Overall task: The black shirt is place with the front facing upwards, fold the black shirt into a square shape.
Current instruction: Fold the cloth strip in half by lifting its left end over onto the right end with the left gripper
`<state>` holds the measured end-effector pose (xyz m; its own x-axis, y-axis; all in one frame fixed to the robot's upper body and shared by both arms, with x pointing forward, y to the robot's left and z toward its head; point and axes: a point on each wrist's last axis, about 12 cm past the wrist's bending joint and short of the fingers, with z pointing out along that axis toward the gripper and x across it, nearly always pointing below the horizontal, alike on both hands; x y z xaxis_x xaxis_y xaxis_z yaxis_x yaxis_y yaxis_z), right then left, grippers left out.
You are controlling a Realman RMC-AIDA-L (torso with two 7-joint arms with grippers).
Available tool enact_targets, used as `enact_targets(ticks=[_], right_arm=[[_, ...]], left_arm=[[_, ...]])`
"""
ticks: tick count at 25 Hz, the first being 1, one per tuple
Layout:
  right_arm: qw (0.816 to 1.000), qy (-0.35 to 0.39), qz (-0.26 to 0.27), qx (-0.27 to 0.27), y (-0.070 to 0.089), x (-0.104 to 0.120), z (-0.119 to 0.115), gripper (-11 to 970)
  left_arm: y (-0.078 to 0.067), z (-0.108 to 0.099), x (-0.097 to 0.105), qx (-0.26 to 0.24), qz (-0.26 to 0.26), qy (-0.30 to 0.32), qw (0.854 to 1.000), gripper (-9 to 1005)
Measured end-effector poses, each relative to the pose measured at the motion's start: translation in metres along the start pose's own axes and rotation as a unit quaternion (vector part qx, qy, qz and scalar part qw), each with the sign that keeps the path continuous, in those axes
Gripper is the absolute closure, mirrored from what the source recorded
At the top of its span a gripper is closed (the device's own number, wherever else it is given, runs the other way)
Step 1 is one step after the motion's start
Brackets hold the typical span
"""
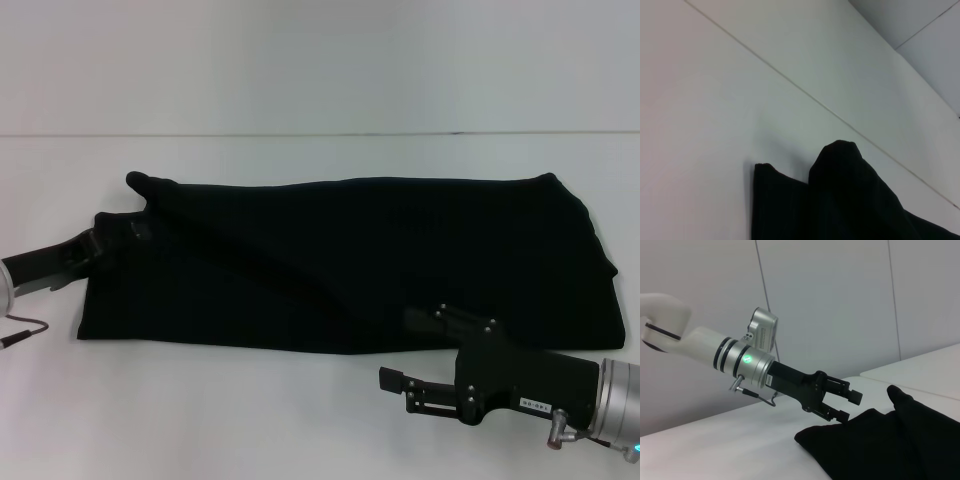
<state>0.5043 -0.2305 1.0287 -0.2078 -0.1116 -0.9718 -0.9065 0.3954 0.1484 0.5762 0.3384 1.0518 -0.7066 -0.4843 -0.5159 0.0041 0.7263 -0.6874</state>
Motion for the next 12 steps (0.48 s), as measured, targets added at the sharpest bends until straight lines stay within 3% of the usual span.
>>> enact_targets(ticks=[12], right_arm=[[1.000, -0.001, 0.002, -0.001, 0.0003, -0.0002, 0.0000, 77]], left_arm=[[-0.0052, 0.0006, 0.0063, 0.021, -0.007, 0.023, 0.999, 161]])
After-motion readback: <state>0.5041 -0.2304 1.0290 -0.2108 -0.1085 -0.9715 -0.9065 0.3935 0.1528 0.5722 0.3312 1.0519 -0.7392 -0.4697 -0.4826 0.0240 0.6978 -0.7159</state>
